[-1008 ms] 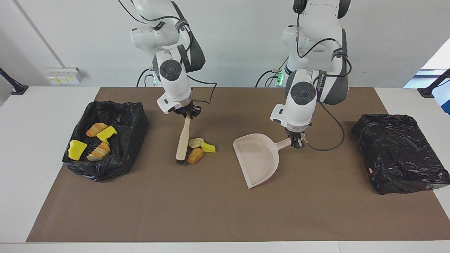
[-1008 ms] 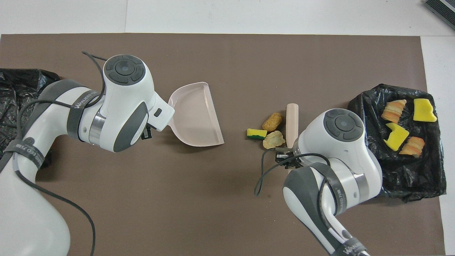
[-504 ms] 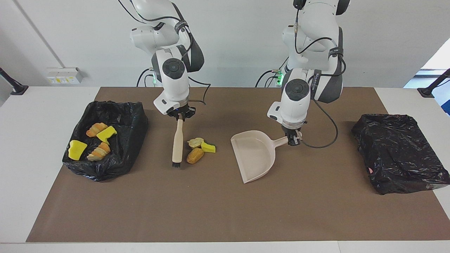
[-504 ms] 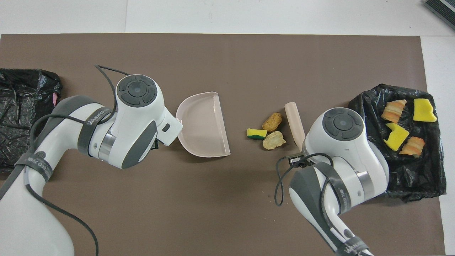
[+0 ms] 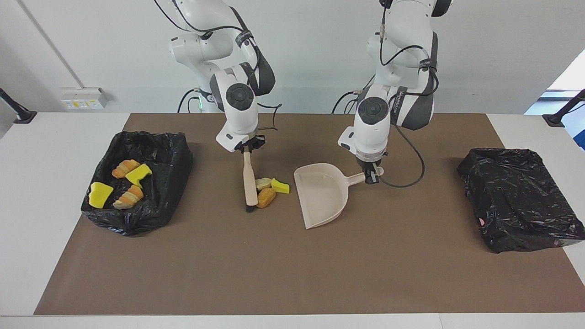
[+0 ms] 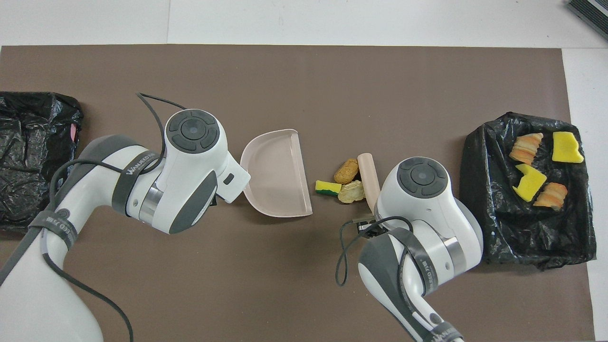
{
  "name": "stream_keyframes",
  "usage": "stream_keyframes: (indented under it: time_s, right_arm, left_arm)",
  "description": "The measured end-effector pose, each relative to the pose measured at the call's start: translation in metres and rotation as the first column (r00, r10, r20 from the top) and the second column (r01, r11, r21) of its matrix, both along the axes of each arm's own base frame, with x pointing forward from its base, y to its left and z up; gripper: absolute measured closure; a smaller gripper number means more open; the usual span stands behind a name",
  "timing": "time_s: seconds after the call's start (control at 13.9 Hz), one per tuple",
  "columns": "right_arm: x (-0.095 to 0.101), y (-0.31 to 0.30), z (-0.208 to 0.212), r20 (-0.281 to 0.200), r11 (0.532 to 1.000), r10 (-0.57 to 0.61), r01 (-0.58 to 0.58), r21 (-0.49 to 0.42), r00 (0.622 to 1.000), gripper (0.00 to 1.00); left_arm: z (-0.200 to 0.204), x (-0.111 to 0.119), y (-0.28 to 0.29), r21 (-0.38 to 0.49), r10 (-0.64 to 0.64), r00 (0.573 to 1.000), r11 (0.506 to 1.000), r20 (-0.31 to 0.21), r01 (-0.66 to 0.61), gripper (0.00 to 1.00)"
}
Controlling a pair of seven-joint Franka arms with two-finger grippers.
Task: Sweep and dump trash in bin
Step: 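Sweep the sponge and bread pieces into the dustpan with the right gripper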
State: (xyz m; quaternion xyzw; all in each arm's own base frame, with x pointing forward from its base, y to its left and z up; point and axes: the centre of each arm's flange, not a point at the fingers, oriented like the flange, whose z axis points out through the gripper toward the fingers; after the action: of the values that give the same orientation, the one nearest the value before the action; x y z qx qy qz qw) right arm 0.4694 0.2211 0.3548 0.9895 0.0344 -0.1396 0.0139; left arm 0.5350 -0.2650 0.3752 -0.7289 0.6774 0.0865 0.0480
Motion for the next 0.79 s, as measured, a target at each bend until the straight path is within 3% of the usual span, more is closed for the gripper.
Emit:
stream_keyframes:
  time_s: [0.29, 0.5, 0.79]
  right_arm:
    - [-0.012, 0.038, 0.003, -0.038, 0.985, -0.103, 0.107, 0.134, 0.994, 0.74]
    - [-0.019, 0.071, 0.009, -0.070, 0.947, -0.211, 0.221, 0.234, 0.975, 0.74]
    - [0.004, 0.098, 0.033, -0.101, 0.888, -0.315, 0.331, 0.320, 0.944, 0.74]
  left_arm:
    - [-0.007, -0.014, -0.003, -0.017, -0.022, 1.000, 1.000, 0.020, 0.022, 0.68]
    - [-0.011, -0.019, -0.003, -0.035, -0.032, 0.999, 0.999, 0.045, 0.033, 0.68]
    - [-0.015, -0.021, -0.003, -0.049, -0.046, 0.997, 0.998, 0.063, 0.049, 0.68]
